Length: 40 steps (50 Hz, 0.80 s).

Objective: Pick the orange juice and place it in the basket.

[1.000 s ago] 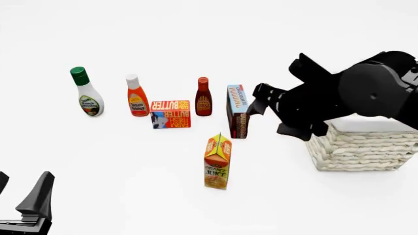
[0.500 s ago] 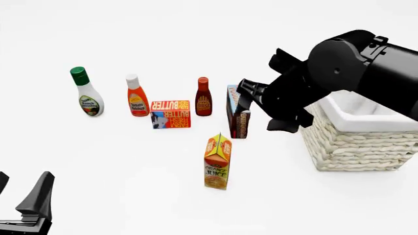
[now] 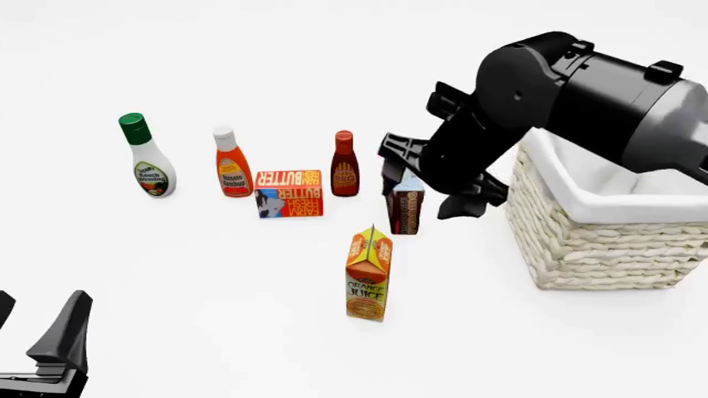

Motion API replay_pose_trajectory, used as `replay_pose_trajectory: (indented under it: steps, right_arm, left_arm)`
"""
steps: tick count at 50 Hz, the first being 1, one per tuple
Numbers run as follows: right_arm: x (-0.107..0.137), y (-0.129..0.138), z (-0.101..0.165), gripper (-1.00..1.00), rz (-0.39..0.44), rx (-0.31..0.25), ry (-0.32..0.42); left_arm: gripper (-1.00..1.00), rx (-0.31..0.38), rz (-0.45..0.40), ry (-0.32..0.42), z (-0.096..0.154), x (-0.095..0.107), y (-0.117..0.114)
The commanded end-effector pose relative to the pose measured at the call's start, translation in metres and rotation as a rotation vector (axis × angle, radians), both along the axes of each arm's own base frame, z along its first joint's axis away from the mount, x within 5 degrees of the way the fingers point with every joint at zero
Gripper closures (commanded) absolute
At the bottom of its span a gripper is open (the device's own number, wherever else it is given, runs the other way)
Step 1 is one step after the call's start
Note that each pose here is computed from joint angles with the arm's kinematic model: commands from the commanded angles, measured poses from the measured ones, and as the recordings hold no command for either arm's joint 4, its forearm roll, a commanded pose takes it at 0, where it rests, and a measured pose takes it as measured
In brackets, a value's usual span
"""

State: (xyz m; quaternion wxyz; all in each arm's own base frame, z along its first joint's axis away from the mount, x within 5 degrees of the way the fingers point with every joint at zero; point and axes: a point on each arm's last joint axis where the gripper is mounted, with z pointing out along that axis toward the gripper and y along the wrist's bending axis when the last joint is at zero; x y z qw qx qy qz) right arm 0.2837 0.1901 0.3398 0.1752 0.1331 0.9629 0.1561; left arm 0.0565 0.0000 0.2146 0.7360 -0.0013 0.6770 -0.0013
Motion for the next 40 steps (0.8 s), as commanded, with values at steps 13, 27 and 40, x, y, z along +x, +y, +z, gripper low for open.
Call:
replay_pose_trajectory:
  steps: [13,27,40]
  right_arm:
    - [0.022,0.012,-0.001,-1.0,0.034,-0.062,0.059]
    - [0.027,0.019,-0.011,-1.0,0.058,-0.089,0.089]
    - [0.025,0.03,-0.015,-1.0,0.074,-0.089,0.096]
  left_arm:
    - [-1.0,0.001,0.0,-0.001,0.0,0.0,0.0]
    - [-1.0,0.001,0.0,-0.001,0.0,0.0,0.0]
    - [-1.0,0.001,0.0,-0.001,0.0,0.0,0.0]
